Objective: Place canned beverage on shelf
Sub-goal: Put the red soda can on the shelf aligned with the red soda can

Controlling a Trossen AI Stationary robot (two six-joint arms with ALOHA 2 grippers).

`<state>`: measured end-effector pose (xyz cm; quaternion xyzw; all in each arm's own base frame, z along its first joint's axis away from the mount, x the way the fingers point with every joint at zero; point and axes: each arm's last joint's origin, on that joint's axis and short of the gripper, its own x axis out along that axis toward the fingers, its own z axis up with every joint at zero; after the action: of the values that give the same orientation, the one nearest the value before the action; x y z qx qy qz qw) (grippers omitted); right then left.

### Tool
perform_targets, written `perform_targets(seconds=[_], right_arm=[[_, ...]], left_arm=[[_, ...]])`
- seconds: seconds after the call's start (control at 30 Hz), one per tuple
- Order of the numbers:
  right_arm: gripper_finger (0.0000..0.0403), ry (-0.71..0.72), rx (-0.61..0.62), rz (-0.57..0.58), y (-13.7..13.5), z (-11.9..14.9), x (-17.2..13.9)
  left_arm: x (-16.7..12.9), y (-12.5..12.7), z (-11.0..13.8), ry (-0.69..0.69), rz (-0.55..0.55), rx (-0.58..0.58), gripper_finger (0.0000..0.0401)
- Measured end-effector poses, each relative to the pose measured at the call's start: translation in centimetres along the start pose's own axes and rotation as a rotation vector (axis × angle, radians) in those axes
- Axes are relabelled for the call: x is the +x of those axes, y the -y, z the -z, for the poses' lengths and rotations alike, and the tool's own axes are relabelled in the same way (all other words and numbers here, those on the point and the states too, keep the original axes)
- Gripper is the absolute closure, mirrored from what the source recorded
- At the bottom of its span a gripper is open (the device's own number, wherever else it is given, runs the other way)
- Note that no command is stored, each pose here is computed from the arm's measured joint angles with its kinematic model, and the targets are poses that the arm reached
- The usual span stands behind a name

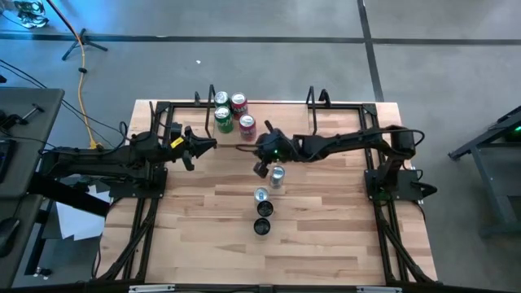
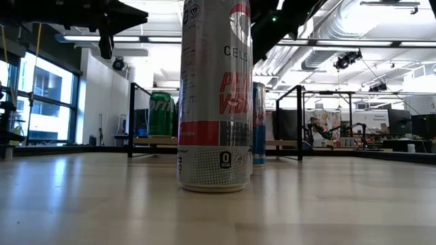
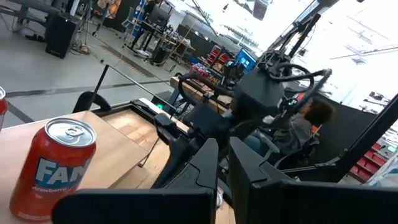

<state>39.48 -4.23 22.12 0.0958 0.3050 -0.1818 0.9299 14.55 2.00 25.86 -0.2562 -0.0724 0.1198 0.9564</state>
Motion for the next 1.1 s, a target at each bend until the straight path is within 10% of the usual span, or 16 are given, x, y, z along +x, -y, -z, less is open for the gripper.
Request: perform_targets(seconds=[1.1], right_arm=[[0.0403, 0.096, 0.162, 0.171, 5.3, -0.2, 4.0]], left_arm=[[0.0, 0.0, 0.0, 0.0, -0.001, 0.001, 0.04]])
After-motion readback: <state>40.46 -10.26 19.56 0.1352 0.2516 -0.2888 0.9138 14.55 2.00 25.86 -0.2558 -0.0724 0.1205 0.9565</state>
